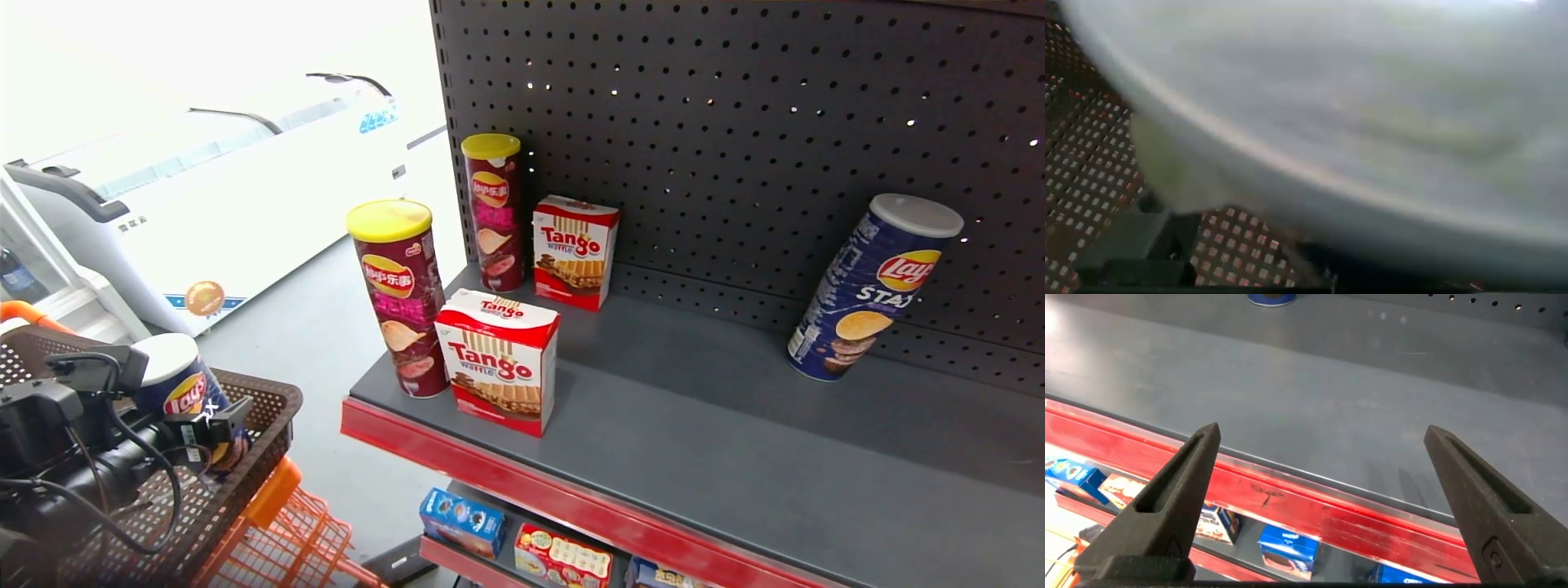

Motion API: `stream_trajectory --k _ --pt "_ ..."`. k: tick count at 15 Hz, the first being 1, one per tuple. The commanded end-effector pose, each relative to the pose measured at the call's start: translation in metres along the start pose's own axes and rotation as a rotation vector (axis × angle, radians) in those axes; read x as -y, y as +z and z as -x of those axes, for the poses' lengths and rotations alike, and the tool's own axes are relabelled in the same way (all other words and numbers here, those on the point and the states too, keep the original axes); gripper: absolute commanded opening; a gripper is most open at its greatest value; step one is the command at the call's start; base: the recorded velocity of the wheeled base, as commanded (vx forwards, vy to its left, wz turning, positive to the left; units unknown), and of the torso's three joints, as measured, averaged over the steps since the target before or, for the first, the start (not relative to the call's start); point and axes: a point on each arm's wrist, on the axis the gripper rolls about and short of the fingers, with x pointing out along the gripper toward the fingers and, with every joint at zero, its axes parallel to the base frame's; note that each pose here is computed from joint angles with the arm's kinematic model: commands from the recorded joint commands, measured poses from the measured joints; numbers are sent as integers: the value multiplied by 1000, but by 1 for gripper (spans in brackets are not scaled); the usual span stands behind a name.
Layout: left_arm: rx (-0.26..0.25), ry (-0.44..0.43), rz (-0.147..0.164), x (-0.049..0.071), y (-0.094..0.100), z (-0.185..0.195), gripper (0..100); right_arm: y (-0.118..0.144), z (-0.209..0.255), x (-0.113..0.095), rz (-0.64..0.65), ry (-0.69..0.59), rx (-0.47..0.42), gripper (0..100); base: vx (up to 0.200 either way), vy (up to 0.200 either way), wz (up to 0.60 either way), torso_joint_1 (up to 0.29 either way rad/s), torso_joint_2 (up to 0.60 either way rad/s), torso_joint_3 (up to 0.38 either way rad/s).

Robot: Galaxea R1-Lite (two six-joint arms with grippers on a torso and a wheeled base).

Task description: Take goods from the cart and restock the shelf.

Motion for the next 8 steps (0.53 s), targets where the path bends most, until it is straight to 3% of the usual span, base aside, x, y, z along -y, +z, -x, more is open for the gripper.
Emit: stream_trajectory --k 1,5,7,8 --pt "-13 -3 3 0 -4 -6 0 0 0 0 0 0 -1 100 0 0 0 0 0 0" --pt "-10 -3 3 0 -3 -7 0 0 0 0 0 0 -1 100 0 0 0 0 0 0" --pt "16 0 -6 -1 2 -7 0 0 0 0 0 0 -1 100 0 0 0 0 0 0" --pt "55 3 -15 -1 12 -4 0 0 0 0 0 -1 -1 100 0 0 0 0 0 0"
